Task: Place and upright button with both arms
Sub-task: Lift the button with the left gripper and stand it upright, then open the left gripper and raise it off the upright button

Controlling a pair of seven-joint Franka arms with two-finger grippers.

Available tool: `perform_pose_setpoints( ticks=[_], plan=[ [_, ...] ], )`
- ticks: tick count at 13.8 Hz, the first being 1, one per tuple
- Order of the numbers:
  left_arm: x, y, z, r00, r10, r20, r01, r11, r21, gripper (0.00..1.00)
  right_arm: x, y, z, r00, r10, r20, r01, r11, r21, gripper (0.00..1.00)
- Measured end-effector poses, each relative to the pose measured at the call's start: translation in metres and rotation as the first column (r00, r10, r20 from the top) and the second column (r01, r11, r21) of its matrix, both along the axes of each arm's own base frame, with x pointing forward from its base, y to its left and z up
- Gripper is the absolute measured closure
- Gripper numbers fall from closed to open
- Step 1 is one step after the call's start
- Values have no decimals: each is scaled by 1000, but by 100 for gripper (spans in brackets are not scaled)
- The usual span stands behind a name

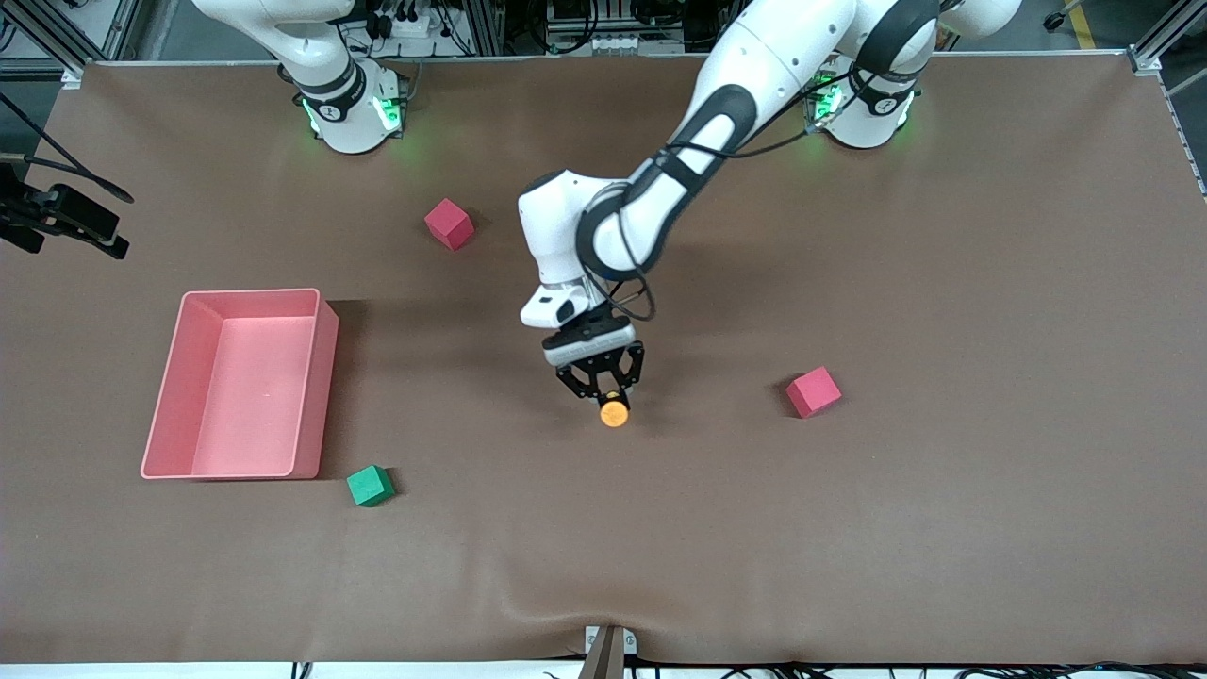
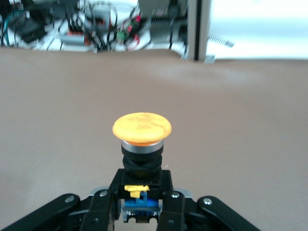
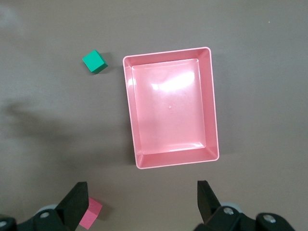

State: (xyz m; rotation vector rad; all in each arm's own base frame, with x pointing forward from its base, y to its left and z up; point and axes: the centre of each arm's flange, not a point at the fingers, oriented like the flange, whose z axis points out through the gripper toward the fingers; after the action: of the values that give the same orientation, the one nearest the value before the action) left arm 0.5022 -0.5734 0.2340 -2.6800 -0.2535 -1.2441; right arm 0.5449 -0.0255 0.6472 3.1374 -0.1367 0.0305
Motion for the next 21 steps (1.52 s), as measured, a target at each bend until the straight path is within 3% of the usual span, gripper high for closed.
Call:
perform_pose_setpoints(
  ticks=[4,7,10,18,21],
  plan=[
    [-27,-14,-58,976,-23,215,39,997,-70,67,0,0,0,1000,1,0,-1,1000,0,0],
    [-46,-14,-102,953,-11,302,61,986,-157,67,0,0,0,1000,1,0,-1,1000,1,0],
    [-60,-12,-127,948,-39,317,88,986,-143,67,0,0,0,1000,2,0,-2,1000,1,0],
    [-65,-2,-156,946,-80,314,113,990,-88,67,0,0,0,1000,3,0,-3,1000,1,0],
    [-76,-8,-159,950,-85,300,118,989,-94,37,0,0,0,1000,4,0,-4,1000,1,0]
  ],
)
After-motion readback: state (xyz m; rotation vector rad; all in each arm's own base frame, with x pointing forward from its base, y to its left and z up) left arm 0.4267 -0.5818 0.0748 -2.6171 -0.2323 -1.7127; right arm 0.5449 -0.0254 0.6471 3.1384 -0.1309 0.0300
